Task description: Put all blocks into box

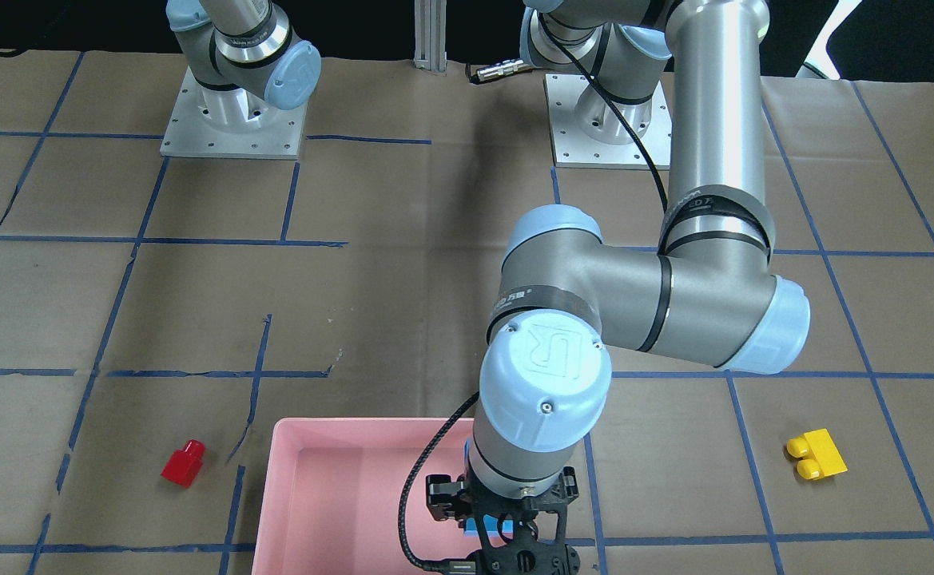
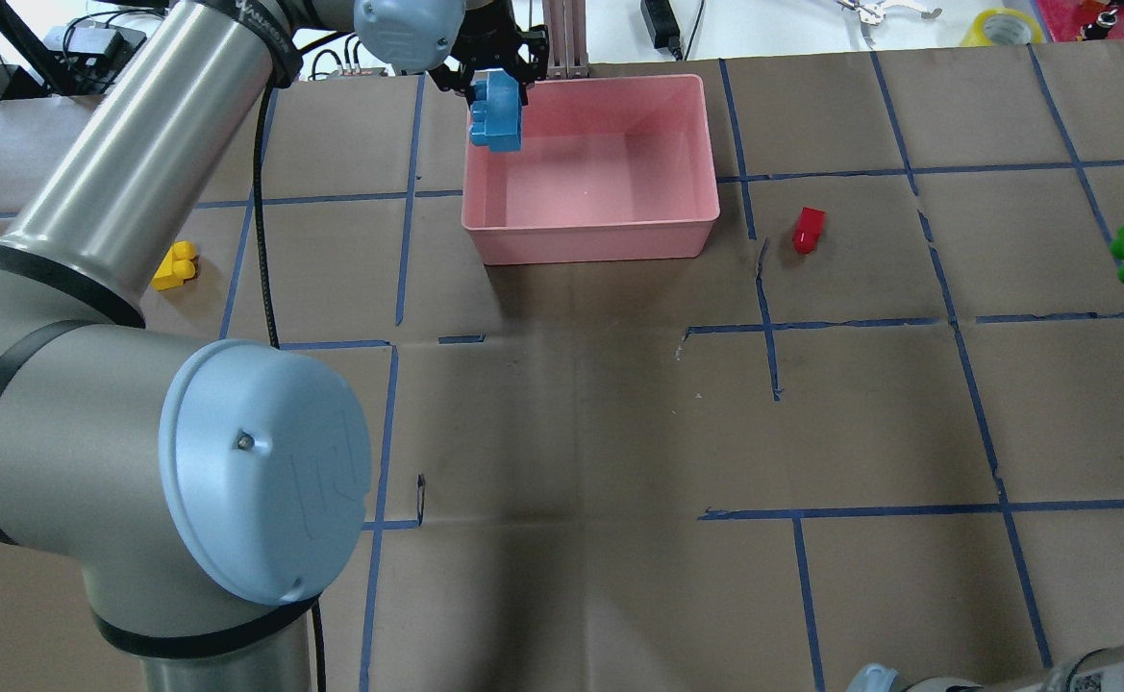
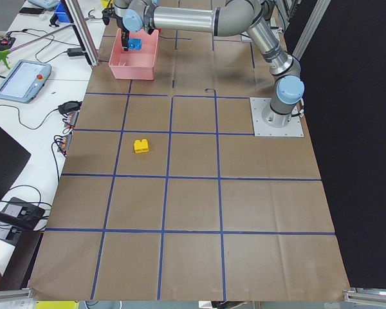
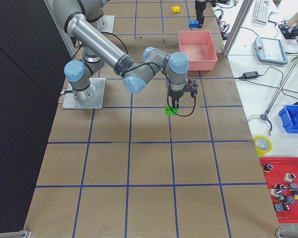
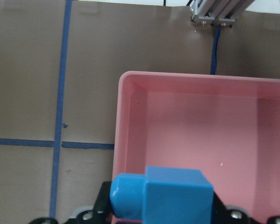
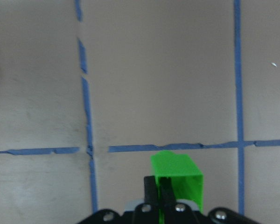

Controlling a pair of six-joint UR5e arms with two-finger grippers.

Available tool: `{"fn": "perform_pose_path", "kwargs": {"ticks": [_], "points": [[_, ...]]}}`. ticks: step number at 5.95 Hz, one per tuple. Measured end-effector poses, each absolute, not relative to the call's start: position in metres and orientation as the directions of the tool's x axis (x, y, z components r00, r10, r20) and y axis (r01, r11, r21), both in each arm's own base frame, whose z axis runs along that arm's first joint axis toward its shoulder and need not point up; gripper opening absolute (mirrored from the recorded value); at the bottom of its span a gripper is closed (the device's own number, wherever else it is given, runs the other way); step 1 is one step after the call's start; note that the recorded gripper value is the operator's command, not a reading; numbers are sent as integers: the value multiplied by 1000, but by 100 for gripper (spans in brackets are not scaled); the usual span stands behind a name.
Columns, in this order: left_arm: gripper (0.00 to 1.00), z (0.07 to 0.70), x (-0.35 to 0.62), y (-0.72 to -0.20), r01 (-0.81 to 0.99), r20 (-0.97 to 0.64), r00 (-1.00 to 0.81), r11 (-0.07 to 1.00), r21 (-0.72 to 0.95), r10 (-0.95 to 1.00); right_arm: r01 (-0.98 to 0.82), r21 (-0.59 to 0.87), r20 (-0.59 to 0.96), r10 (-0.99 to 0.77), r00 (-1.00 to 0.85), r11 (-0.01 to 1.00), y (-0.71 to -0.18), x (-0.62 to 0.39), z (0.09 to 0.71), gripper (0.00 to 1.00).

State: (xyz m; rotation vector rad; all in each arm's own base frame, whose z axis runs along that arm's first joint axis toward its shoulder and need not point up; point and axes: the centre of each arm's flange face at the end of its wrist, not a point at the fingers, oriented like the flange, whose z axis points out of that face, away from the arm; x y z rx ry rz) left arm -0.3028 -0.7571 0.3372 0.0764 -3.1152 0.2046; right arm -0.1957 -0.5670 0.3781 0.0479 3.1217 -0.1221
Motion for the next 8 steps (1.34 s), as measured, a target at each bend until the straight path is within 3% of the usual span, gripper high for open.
{"fn": "perform_pose_path", "kwargs": {"ticks": [1, 4, 7, 8], "points": [[99, 326, -311, -757, -63, 23, -998, 991, -121, -61, 40, -88, -100, 31, -994, 995, -587, -148, 401, 1], [99, 373, -275, -759, -105, 34, -994, 980, -167, -100, 190, -70, -445, 139, -884, 979, -623, 24, 432, 1], [99, 444, -77, -767, -109, 10, -994, 978, -176, -109, 292, -53, -596, 205, -776, 955, -682, 159, 420, 2], [99, 446, -14, -768, -103, -1, -995, 979, -173, -105, 298, -71, -616, 193, -764, 952, -708, 192, 400, 8]]}}
